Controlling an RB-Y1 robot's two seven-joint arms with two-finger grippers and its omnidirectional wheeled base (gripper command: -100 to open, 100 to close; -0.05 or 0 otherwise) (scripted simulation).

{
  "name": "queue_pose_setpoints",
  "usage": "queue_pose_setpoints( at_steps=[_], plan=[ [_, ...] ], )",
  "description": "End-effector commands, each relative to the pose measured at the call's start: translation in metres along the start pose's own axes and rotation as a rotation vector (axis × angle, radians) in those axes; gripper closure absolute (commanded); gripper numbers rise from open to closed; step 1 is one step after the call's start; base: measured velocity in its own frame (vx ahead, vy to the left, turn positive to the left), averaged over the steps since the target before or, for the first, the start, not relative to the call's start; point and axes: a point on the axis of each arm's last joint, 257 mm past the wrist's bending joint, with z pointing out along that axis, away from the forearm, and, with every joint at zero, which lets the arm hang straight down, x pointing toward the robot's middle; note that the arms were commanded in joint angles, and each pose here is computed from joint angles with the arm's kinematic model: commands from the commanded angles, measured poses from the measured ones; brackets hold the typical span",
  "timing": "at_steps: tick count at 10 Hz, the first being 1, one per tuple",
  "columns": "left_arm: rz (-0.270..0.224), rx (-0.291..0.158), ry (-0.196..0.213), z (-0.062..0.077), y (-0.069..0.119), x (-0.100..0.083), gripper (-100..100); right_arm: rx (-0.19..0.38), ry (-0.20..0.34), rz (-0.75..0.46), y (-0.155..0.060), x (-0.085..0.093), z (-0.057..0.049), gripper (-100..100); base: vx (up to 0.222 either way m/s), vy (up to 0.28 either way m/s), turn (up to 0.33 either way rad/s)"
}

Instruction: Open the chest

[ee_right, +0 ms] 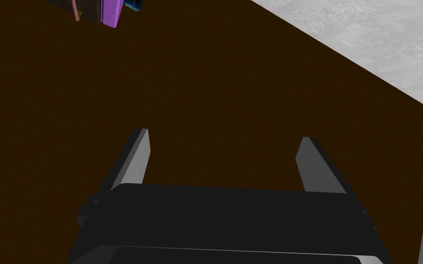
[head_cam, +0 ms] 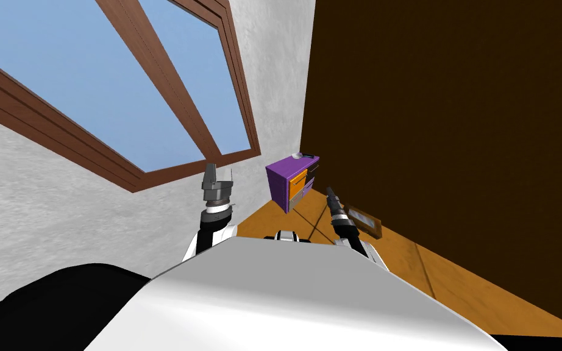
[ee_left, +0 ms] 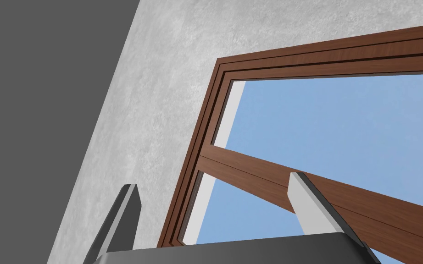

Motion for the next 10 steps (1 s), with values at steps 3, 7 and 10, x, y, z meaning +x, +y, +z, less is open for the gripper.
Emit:
queue_pose_setpoints(
  at_steps=[3, 7, 10],
  plan=[
    [0.000, 0.000, 0.000, 0.000, 0.000, 0.000, 0, 0.179, 0.065, -0.097, -0.068, 0.023, -0.011, -100, 0.020, 0.083, 0.084],
    [0.000, 0.000, 0.000, 0.000, 0.000, 0.000, 0, 0.359, 0.125, -0.199, -0.133, 0.038, -0.034, -100, 0.031, 0.086, 0.089],
    [0.000, 0.000, 0.000, 0.000, 0.000, 0.000, 0, 0.515, 0.184, -0.296, -0.189, 0.048, -0.065, -100, 0.030, 0.095, 0.126]
  ],
)
